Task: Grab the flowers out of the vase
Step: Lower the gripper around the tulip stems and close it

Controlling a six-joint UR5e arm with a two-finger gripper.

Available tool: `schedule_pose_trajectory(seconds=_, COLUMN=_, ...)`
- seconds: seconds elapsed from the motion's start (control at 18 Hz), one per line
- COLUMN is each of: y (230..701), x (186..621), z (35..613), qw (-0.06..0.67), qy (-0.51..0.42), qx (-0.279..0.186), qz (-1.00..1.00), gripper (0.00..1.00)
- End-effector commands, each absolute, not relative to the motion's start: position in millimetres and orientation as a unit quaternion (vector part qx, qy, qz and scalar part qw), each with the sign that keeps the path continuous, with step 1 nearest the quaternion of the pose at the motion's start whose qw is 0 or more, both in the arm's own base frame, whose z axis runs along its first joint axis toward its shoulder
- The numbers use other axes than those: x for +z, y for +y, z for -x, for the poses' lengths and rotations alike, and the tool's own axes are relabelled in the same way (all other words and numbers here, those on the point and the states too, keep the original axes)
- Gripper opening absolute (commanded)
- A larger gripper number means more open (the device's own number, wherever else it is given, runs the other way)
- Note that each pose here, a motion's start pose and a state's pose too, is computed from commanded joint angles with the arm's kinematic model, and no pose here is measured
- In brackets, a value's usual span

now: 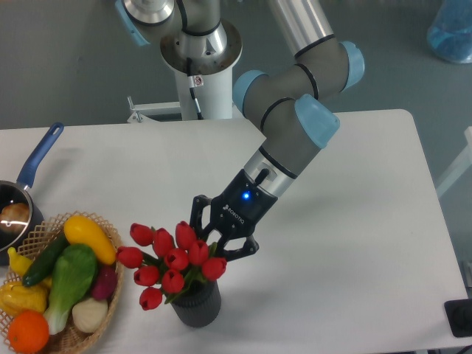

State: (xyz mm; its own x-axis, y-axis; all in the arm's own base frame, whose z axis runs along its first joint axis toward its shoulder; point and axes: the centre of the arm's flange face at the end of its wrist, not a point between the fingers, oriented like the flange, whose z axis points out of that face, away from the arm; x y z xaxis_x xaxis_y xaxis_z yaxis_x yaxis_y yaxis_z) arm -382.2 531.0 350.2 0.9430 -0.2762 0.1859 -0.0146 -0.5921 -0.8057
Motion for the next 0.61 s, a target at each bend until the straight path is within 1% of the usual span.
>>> schedule_pose_trajectory(seconds=0.39, y=524.9, x=356.5, z=388.1, qw=0.453, qy=0.075, qx=-0.148, qz=0.876, gripper=0.00)
schedule_pose_trajectory(seconds=0.61, y=524.6, x=389.6, z=387.0, qw=0.475, qy=0.065, qx=-0.151, qz=0.864, gripper=0.00)
